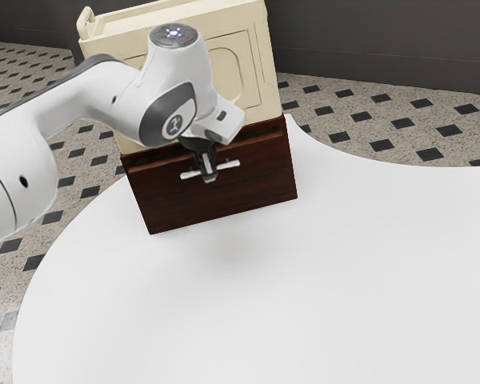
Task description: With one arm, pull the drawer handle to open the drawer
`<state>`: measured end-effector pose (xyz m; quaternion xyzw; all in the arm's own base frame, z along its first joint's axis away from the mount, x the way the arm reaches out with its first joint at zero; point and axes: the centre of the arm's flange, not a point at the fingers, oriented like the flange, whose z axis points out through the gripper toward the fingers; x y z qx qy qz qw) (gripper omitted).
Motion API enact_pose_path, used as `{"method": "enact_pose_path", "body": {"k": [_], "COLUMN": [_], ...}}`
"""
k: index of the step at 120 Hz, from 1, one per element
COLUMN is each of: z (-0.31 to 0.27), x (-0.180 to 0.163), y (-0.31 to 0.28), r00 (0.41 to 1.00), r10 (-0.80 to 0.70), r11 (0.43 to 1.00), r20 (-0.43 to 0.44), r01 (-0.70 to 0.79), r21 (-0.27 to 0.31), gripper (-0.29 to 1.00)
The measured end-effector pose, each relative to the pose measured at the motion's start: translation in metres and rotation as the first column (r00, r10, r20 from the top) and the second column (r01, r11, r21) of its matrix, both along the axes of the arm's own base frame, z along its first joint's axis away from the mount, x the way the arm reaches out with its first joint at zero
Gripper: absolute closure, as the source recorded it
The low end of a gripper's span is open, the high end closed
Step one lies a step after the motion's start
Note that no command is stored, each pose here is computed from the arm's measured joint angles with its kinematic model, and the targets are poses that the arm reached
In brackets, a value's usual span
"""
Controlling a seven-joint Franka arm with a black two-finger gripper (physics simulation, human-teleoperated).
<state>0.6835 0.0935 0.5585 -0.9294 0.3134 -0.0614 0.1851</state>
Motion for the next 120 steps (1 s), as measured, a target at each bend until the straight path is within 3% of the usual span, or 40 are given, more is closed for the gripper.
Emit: {"method": "enact_pose_path", "body": {"k": [120], "z": [0.006], "x": [-0.053], "y": [-0.043], "r00": [0.999], "r10": [-0.033], "r11": [0.999], "r20": [0.009], "r01": [0.033], "r21": [-0.041], "gripper": [0.62]}}
